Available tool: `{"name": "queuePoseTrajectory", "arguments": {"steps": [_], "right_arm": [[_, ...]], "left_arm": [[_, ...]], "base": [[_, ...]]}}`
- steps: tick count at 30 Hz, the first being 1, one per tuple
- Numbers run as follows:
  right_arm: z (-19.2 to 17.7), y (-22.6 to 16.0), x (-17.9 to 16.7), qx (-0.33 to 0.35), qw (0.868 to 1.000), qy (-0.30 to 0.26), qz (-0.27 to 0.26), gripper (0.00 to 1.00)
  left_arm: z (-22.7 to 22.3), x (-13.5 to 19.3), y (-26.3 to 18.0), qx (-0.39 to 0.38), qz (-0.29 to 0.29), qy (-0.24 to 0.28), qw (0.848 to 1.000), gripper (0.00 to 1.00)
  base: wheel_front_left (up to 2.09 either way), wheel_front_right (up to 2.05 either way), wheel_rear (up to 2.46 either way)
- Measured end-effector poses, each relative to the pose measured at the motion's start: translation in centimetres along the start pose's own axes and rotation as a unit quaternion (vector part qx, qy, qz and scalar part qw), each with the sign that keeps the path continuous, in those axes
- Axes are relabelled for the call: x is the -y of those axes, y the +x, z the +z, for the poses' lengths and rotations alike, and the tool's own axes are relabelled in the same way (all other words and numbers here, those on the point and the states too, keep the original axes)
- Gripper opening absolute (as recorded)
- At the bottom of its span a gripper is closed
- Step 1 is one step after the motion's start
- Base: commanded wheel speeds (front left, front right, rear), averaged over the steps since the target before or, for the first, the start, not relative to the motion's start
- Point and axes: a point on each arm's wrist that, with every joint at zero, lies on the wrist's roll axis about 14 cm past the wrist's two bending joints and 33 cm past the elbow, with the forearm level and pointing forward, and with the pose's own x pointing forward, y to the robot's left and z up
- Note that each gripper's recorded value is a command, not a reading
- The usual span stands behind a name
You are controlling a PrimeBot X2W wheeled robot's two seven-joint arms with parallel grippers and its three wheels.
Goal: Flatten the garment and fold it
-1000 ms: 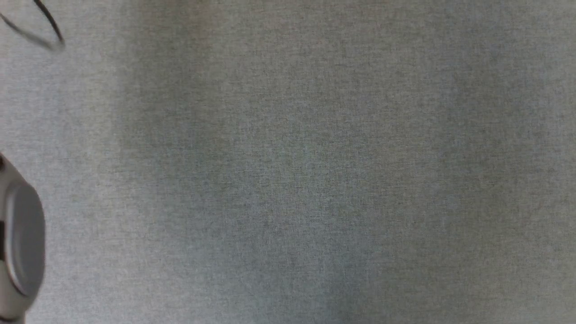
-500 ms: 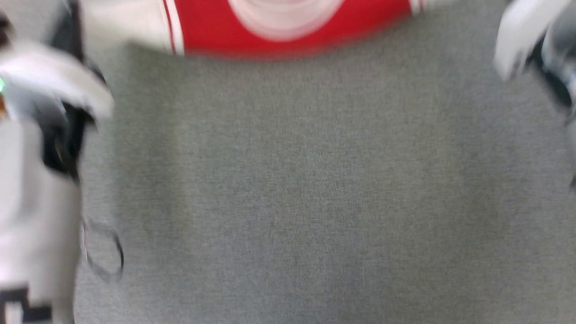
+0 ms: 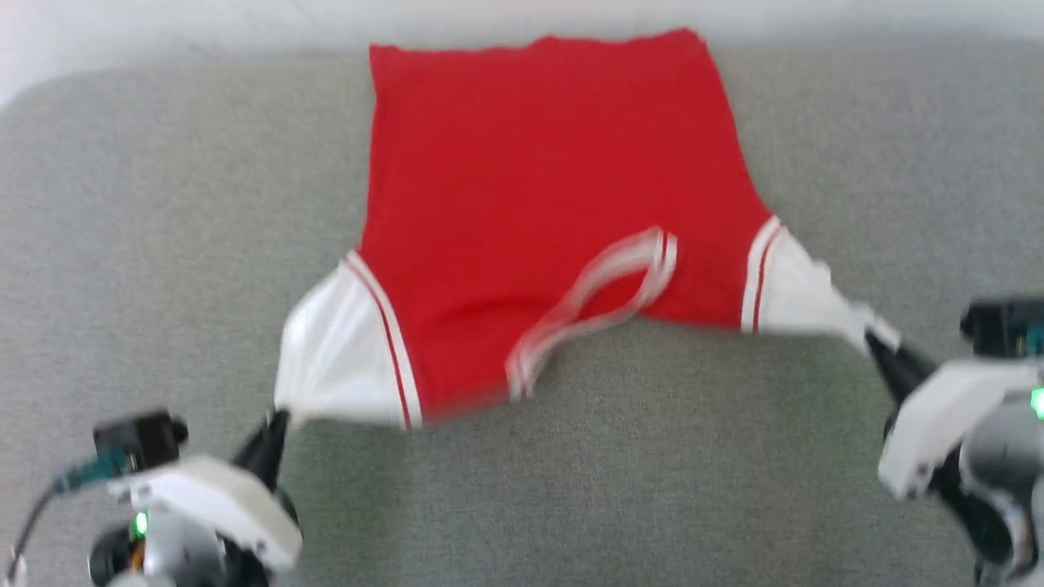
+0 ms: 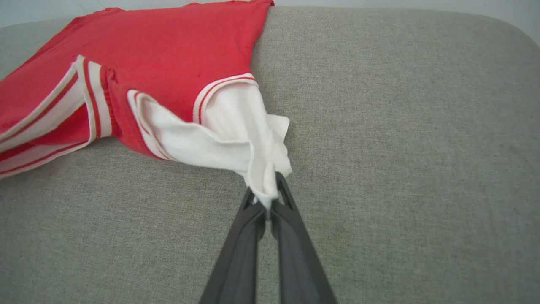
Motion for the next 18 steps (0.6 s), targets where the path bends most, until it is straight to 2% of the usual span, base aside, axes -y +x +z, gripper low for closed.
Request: {"name": "queuePoseTrajectory", "arguments": {"steps": [8, 14, 18], "right_arm": [[-5.6, -4.8, -1.0, -0.070, 0.994, 0.076, -0.031, 0.00], [-9.8, -7.5, -0.2, -0.144, 0.983, 0.098, -0.057, 0.00], [-11.6, -7.9, 0.3, -0.170, 0.977, 0.113, -0.065, 0.00]], "left_arm": [[-3.0, -1.4, -4.4, -0.013, 0.042, -0.039, 0.998, 0.00], [-4.6, -2.5, -6.1, -0.021, 0.069, -0.061, 0.996, 0.00], [-5.5, -2.7, -6.4, -0.034, 0.078, -0.053, 0.995, 0.00]], "base": [[0.00, 0.00, 0.00], [0.00, 0.00, 0.00], [0.00, 0.00, 0.00]]}}
